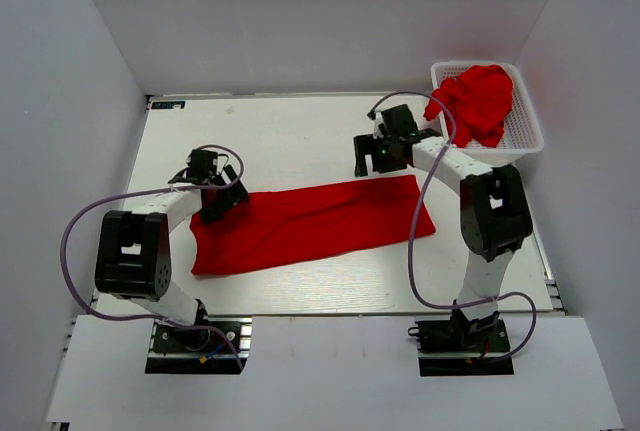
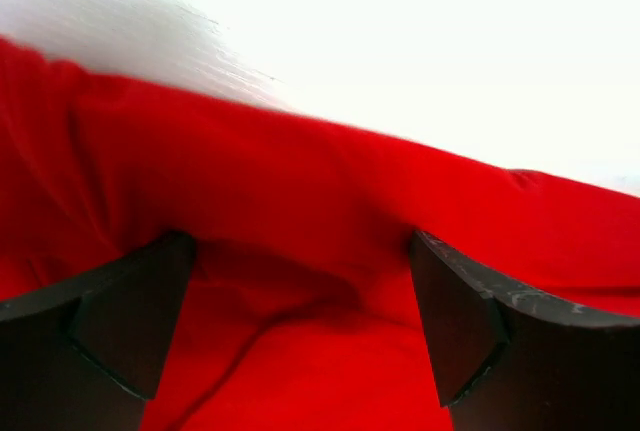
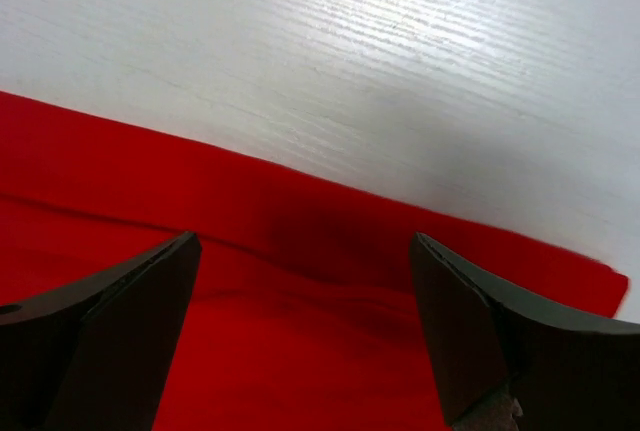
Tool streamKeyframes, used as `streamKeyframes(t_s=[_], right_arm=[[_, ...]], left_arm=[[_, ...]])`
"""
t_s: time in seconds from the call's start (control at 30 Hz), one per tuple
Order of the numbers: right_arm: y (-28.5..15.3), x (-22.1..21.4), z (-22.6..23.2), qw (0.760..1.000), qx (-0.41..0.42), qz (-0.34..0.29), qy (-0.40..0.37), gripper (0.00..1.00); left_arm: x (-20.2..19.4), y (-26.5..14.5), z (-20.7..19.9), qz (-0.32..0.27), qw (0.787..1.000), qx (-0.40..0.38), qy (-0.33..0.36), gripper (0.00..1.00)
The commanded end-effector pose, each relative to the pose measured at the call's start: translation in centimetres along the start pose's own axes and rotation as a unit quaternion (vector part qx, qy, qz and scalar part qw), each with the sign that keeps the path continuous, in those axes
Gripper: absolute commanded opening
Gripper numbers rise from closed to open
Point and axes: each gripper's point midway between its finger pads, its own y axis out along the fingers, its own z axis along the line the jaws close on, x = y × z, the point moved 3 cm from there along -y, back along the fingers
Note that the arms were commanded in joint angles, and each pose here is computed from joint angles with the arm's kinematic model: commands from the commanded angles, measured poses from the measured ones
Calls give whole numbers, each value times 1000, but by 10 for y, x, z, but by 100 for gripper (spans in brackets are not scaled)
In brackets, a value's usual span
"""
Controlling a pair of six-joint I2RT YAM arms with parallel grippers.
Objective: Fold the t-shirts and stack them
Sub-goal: Fold the other side of the tshirt into a rectangle
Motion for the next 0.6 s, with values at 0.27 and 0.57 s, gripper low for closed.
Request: streamKeyframes(t_s=[0.27, 0.57], right_arm=[[16, -29, -8, 991, -93, 90, -37, 90], [-18, -73, -36, 965, -209, 151, -37, 90]], left_arm=[[-2, 21, 5, 16, 1000, 11, 9, 100], [13, 34, 19, 1, 997, 71, 7, 100]])
